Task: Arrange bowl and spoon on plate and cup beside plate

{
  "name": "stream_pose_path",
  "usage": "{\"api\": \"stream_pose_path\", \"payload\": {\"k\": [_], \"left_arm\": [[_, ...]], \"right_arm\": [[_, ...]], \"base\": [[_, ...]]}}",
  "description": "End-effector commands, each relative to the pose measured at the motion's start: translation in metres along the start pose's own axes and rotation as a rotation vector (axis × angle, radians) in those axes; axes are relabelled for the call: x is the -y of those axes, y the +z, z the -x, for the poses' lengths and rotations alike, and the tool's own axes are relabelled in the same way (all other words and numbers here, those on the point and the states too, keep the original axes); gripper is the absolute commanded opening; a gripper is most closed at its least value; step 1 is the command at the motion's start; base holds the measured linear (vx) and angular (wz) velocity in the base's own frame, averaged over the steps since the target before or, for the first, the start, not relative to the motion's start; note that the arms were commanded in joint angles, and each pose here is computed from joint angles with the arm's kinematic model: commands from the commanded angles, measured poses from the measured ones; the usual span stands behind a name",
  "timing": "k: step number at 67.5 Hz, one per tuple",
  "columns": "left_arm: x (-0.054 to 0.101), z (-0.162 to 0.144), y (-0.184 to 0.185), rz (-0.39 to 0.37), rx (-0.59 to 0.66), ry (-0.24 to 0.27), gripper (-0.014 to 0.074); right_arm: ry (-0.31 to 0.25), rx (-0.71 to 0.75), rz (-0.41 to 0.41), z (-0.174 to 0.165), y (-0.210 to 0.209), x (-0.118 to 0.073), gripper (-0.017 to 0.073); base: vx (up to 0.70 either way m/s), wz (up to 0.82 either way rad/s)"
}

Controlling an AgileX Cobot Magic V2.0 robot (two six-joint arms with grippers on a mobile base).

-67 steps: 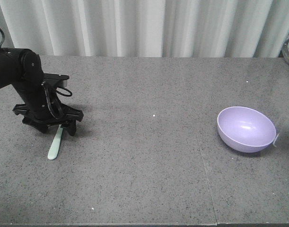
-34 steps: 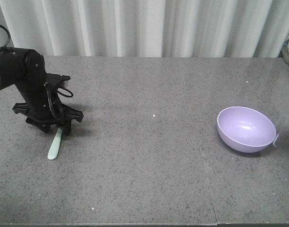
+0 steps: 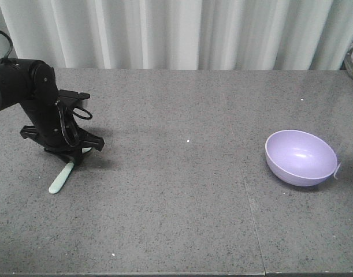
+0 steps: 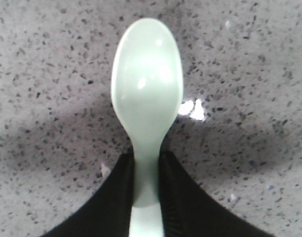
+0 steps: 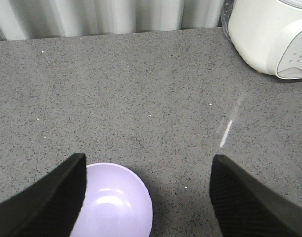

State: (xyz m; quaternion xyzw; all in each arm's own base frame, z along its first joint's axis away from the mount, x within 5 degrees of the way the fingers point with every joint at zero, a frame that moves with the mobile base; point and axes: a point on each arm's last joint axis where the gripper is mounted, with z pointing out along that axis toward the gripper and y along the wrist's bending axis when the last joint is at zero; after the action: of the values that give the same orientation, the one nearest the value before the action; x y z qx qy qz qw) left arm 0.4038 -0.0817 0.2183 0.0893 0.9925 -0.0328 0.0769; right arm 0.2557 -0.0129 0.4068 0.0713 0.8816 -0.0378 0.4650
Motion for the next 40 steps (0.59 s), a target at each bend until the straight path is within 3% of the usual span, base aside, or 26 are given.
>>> {"api": "stream_pose_path", "payload": {"k": [1, 8, 20, 29, 40], "left_arm": [[0.009, 0.004, -0.047, -0.029, 0.198, 0.011, -0.0008], [0.010, 0.003, -0.090, -0.031, 0.380, 0.014, -0.0008], [0.015, -0.010, -0.156, -0.031, 0.647, 0.039, -0.0008], [0.015, -0.023, -0.187, -0.018, 0.749, 0.080, -0.0008], [0.016, -0.031, -0.200, -0.017, 0.780, 0.086, -0.0006]], "right_arm": [[-0.013, 0.099, 0.007, 0.012, -0.011, 0.000, 0.0514], [-0.050, 0.081, 0.002, 0.011, -0.006, 0.000, 0.0514], [-0.064, -0.007, -0.003, 0.006, 0.028, -0.004, 0.0505], [-0.074, -0.116, -0.026, 0.001, 0.060, -0.004, 0.0503], [-0.045, -0.271, -0.044, -0.004, 0.096, 0.003, 0.0503]], "base": [[0.00, 0.00], [0.00, 0.00], [0.00, 0.00], [0.00, 0.00], [0.00, 0.00]]}}
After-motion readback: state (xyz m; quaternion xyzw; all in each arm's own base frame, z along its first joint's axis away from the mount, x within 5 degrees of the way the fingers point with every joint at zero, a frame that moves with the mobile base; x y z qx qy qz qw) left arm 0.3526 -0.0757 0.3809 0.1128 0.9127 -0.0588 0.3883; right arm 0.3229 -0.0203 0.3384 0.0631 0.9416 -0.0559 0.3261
